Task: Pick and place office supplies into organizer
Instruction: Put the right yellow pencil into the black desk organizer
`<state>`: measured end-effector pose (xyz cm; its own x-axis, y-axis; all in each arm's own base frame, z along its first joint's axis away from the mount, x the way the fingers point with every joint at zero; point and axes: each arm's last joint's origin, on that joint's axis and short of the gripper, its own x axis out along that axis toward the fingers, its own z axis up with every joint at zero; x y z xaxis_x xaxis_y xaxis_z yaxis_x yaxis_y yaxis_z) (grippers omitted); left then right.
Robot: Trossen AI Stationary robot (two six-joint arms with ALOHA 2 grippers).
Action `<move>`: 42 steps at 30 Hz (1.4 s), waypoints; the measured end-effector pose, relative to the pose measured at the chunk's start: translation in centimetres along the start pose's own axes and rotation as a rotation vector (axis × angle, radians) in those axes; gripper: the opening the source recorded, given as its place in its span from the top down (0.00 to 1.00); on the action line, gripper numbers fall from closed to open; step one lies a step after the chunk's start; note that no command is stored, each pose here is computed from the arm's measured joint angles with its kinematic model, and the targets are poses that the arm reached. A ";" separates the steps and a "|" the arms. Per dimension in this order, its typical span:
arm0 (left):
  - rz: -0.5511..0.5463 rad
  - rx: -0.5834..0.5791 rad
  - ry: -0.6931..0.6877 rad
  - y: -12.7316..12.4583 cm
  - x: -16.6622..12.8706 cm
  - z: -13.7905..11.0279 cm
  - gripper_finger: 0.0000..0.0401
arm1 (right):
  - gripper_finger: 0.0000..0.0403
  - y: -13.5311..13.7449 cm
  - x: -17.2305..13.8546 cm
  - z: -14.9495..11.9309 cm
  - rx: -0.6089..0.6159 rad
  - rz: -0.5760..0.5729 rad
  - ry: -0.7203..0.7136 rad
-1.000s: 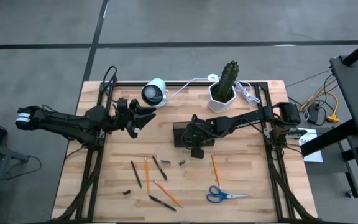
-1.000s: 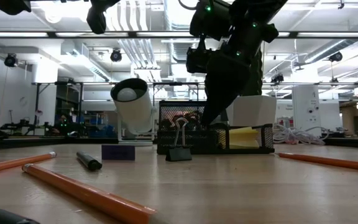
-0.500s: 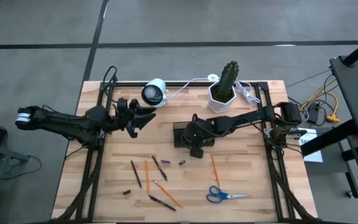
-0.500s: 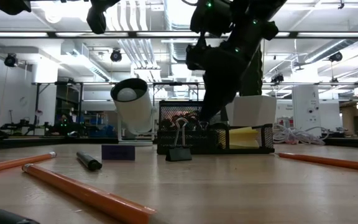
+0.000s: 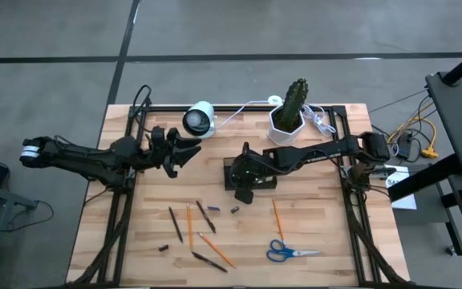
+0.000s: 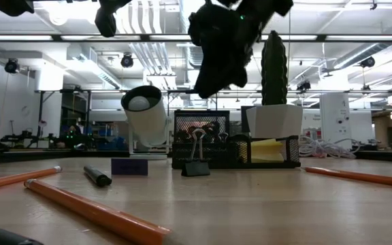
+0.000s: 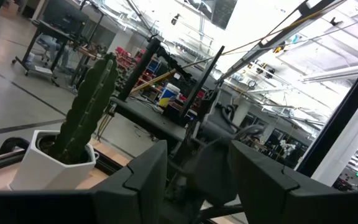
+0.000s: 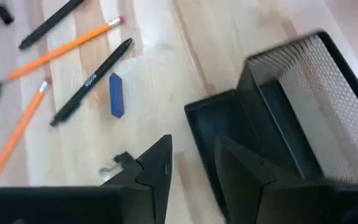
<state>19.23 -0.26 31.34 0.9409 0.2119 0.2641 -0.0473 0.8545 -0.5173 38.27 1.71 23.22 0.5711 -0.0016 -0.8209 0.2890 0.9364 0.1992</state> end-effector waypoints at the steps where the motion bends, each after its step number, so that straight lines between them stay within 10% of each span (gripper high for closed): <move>1: 0.000 0.000 0.000 0.0 0.0 0.0 0.61 | 0.72 0.1 -0.4 0.2 0.041 -0.006 0.014; 12: 0.000 0.000 0.001 0.0 0.0 0.0 0.61 | 0.72 0.7 -4.0 0.1 0.495 -0.149 0.242; 30: 0.002 0.001 0.004 0.0 0.0 0.0 0.61 | 0.62 4.3 -6.2 -5.2 0.510 -0.294 0.358; 42: 0.002 0.001 0.004 0.0 0.0 0.0 0.61 | 0.57 2.6 -8.9 -10.9 0.857 -0.239 0.260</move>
<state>19.25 -0.25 31.29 0.9422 0.2119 0.2595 -0.0499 0.8546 -0.5168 25.57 7.95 25.20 0.2631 0.0148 -0.9647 0.9054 0.3416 0.2522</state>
